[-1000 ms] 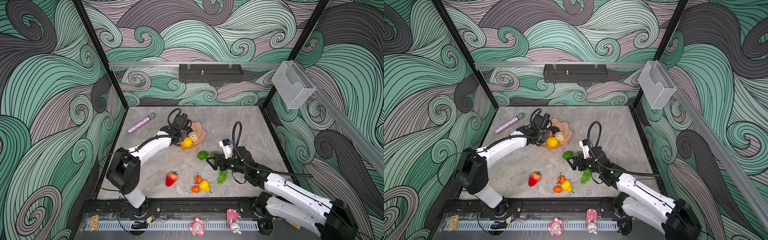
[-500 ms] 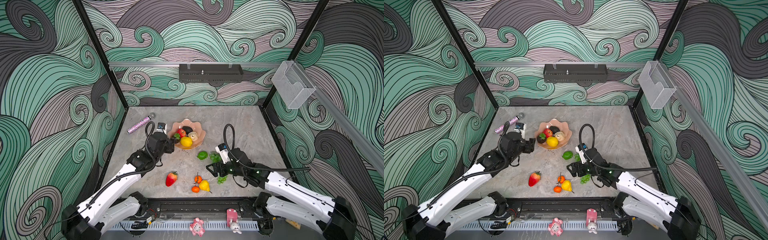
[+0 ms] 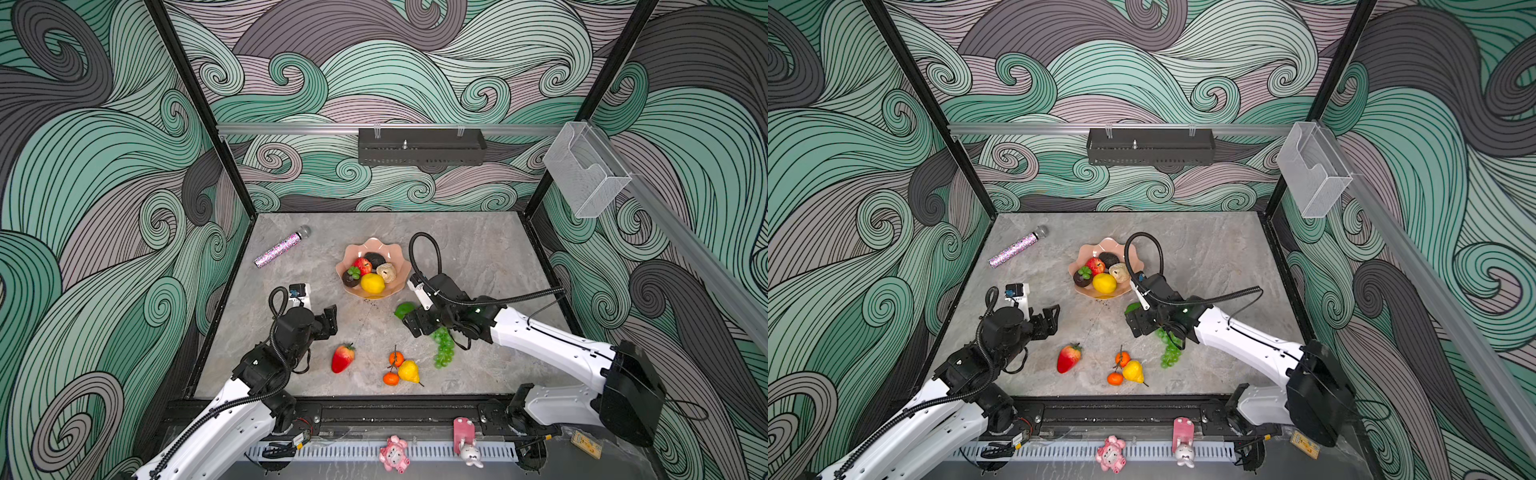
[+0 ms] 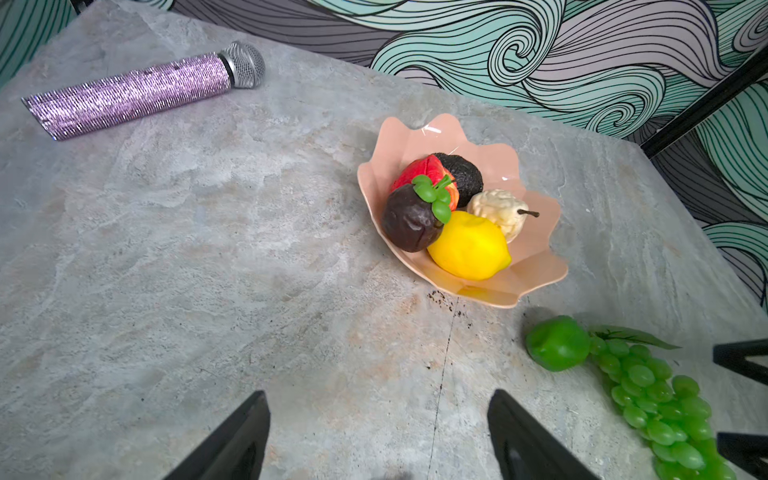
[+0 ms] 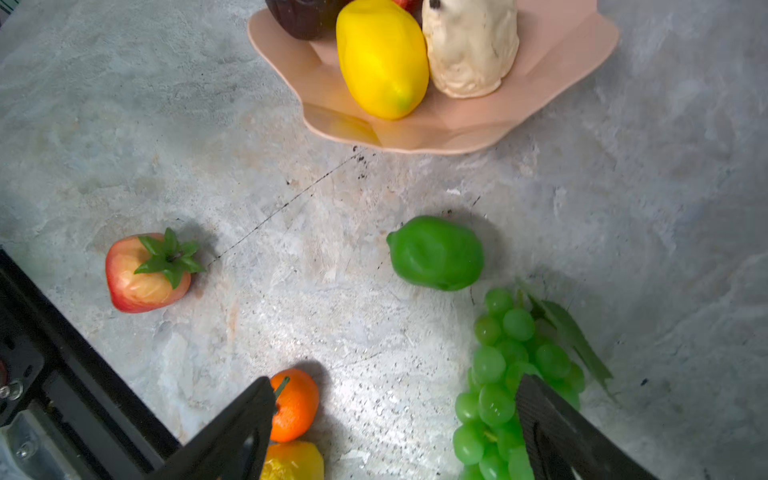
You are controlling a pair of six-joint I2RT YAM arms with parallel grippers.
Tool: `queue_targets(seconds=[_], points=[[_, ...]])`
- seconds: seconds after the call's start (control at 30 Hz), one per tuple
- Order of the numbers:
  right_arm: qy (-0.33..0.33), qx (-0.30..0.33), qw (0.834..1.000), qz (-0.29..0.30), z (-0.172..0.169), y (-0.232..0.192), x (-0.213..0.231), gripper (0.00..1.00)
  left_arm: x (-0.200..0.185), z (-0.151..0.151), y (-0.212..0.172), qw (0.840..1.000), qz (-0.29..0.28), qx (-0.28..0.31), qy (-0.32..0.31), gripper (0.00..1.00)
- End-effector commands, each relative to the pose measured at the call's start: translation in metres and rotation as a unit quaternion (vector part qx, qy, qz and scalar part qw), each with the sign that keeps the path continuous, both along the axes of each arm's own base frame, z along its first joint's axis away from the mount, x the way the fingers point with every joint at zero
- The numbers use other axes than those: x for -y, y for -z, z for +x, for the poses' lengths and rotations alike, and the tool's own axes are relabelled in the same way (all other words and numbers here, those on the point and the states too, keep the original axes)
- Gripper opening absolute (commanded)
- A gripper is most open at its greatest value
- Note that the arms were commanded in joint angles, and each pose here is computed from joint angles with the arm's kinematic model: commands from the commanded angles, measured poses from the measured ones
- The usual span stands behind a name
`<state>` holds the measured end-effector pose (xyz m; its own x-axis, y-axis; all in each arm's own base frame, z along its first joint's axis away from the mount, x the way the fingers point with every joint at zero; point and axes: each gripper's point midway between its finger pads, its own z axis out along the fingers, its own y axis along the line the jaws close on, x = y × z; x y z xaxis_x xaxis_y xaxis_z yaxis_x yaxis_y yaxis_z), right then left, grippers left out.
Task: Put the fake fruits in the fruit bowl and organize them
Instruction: 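Move the right gripper down over the green lime while the left returns, then close the right gripper on the green lime and lift it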
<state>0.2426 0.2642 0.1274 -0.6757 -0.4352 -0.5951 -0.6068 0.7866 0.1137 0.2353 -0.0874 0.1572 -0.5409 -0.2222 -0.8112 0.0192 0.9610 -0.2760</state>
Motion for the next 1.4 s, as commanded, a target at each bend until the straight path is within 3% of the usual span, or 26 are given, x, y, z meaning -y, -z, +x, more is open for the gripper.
queue_targets(seconds=[0.0,0.23,0.6,1.07,1.37], points=[[-0.024,-0.002,0.999,-0.030,0.009,0.012,-0.002,0.96,-0.003,0.000,-0.004,1.000,-0.022,0.006,-0.013,0.85],[-0.029,-0.029,0.999,-0.029,0.022,0.035,-0.017,0.96,0.002,-0.003,-0.003,0.999,-0.035,0.033,0.009,0.89],[-0.024,-0.017,0.999,-0.044,0.039,0.056,-0.026,0.95,0.009,0.000,0.003,0.999,-0.031,0.025,0.022,0.89],[-0.097,-0.043,0.994,-0.039,-0.005,0.058,-0.048,0.78,0.012,0.002,0.004,0.999,-0.028,0.019,0.028,0.89],[-0.077,-0.014,0.994,-0.073,0.012,0.059,-0.039,0.74,0.012,0.002,0.004,0.999,-0.028,0.019,0.028,0.89]])
